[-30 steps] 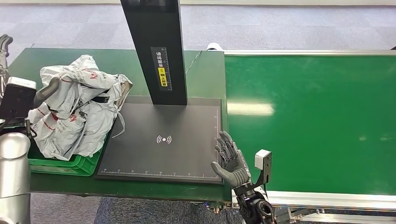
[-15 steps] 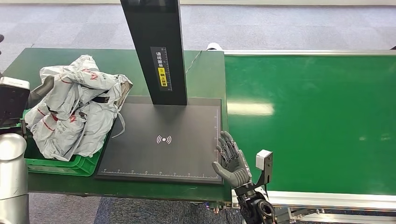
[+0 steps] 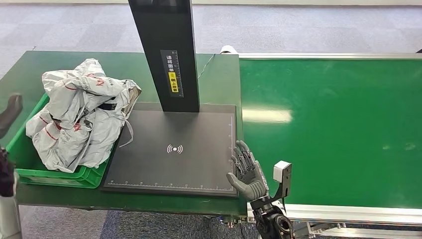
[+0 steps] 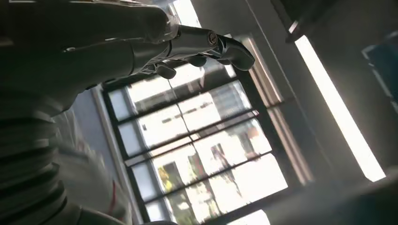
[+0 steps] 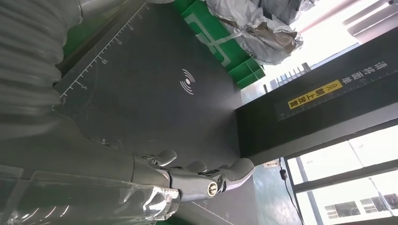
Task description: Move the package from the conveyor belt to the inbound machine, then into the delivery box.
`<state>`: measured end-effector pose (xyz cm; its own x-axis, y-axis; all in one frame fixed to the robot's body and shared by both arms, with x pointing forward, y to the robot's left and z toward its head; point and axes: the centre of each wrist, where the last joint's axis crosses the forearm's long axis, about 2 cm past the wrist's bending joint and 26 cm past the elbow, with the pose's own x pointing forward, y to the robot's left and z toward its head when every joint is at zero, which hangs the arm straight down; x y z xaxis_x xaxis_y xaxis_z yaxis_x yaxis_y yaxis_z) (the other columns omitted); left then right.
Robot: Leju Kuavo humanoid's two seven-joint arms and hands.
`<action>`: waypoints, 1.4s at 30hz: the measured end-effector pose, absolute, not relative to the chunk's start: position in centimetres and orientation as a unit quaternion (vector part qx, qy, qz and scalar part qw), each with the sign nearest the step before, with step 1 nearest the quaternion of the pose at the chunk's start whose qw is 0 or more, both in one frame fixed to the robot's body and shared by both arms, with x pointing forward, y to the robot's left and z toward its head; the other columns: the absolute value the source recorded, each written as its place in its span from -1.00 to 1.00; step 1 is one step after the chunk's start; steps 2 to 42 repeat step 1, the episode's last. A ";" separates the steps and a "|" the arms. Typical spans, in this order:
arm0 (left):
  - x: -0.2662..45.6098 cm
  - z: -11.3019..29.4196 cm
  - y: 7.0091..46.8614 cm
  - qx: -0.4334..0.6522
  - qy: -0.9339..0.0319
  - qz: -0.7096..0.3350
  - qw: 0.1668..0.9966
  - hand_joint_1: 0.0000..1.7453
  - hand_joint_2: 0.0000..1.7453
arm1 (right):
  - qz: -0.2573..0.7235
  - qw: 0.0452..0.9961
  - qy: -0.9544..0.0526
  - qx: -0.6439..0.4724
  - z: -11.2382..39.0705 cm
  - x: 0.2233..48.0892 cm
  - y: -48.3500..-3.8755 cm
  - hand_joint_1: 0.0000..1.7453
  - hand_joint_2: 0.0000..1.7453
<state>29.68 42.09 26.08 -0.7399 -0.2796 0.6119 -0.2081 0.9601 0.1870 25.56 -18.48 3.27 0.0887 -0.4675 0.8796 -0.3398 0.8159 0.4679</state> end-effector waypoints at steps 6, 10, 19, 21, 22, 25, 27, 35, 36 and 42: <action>29.1 25.6 41.5 0.102 -0.939 -0.051 0.325 -1.00 1.00 | -0.047 0.674 -0.674 0.300 3.3 25.6 -18.5 -1.00 1.00; 29.1 25.6 41.5 0.102 -0.939 -0.051 0.325 -1.00 1.00 | -0.047 0.674 -0.674 0.300 3.3 25.6 -18.5 -1.00 1.00; 29.1 25.6 41.5 0.102 -0.939 -0.051 0.325 -1.00 1.00 | -0.047 0.674 -0.674 0.300 3.3 25.6 -18.5 -1.00 1.00; 29.1 25.6 41.5 0.102 -0.939 -0.051 0.325 -1.00 1.00 | -0.047 0.674 -0.674 0.300 3.3 25.6 -18.5 -1.00 1.00; 29.1 25.6 41.5 0.102 -0.939 -0.051 0.325 -1.00 1.00 | -0.047 0.674 -0.674 0.300 3.3 25.6 -18.5 -1.00 1.00; 29.1 25.6 41.5 0.102 -0.939 -0.051 0.325 -1.00 1.00 | -0.047 0.674 -0.674 0.300 3.3 25.6 -18.5 -1.00 1.00; 29.1 25.6 41.5 0.102 -0.939 -0.051 0.325 -1.00 1.00 | -0.047 0.674 -0.674 0.300 3.3 25.6 -18.5 -1.00 1.00; 29.1 25.6 41.5 0.102 -0.939 -0.051 0.325 -1.00 1.00 | -0.047 0.674 -0.674 0.300 3.3 25.6 -18.5 -1.00 1.00; 29.1 25.6 41.5 0.102 -0.939 -0.051 0.325 -1.00 1.00 | -0.047 0.674 -0.674 0.300 3.3 25.6 -18.5 -1.00 1.00; 29.1 25.6 41.5 0.102 -0.939 -0.051 0.325 -1.00 1.00 | -0.047 0.674 -0.674 0.300 3.3 25.6 -18.5 -1.00 1.00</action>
